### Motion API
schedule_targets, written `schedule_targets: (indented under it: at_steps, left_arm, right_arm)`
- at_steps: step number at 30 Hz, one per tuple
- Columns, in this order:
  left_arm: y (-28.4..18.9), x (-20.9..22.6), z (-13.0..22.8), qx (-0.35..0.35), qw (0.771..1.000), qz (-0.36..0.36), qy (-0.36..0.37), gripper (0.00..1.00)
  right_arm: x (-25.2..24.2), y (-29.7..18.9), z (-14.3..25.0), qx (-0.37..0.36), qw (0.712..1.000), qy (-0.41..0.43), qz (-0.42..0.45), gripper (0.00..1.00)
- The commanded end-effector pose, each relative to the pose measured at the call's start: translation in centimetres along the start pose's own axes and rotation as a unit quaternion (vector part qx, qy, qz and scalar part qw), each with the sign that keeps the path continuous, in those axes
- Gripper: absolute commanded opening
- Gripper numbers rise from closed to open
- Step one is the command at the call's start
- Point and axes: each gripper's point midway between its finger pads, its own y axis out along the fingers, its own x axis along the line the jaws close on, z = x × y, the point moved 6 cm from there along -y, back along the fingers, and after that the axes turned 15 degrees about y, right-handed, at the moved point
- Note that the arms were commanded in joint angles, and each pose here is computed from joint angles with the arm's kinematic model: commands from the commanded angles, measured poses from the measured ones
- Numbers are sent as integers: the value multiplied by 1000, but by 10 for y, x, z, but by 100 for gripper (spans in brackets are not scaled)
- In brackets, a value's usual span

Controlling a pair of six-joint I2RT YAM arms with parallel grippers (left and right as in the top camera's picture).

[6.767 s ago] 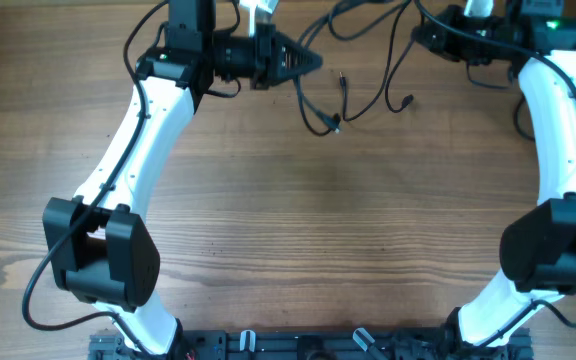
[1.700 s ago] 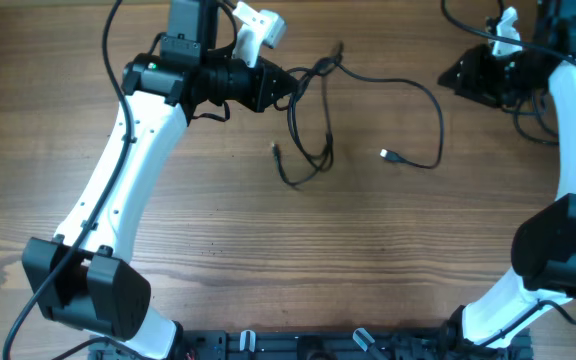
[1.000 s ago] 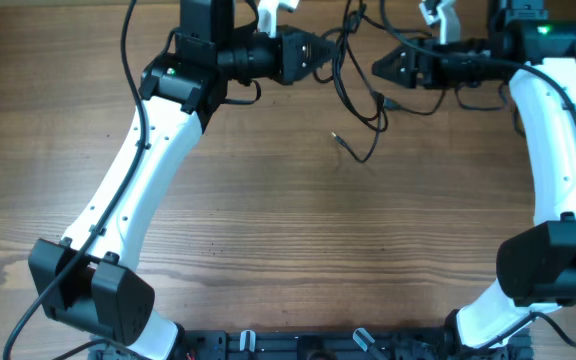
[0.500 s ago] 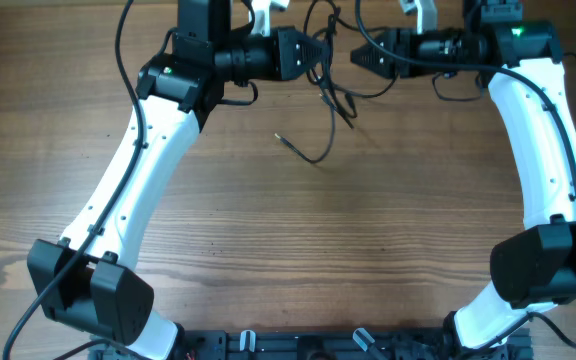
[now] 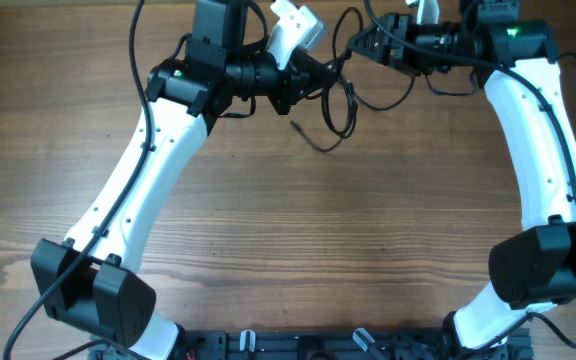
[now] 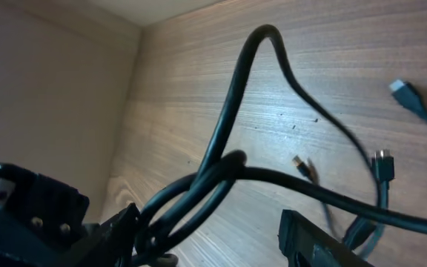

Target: Untangle cables

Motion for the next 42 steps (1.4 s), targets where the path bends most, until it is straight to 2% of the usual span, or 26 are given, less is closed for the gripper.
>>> schedule_targets:
  at_steps: [1, 7, 17, 22, 27, 30, 33, 35, 42]
  left_arm:
    - [-9, -9, -7, 2, 998, -3, 60, 4]
    - [-9, -10, -2, 16, 997, -3, 69, 4]
    - [-9, -8, 0, 24, 997, -14, 69, 4]
    - [1, -20, -5, 22, 997, 2, 80, 4]
    - [11, -32, -13, 12, 995, 16, 99, 4]
    - [15, -38, -16, 9, 994, 25, 104, 4]
    - [16, -39, -16, 10, 994, 27, 103, 4]
    - [16, -39, -13, 18, 995, 25, 98, 4]
    - [9, -37, 30, 147, 989, -15, 31, 4]
  right_arm:
    - [20, -10, 1, -2, 999, 7, -32, 64]
    - [28, -10, 3, 15, 998, 16, -65, 64]
    - [32, -1, 16, 40, 997, 26, -58, 63]
    - [33, 5, 12, 26, 998, 40, -50, 62]
    - [25, 14, 2, 9, 997, 60, -38, 50]
    - [24, 20, -6, 2, 997, 65, -48, 36]
    - [29, 20, -11, -8, 997, 55, -60, 14]
    - [33, 18, -16, -16, 996, 53, -74, 4]
    - [35, -23, -60, -79, 982, 83, -148, 4]
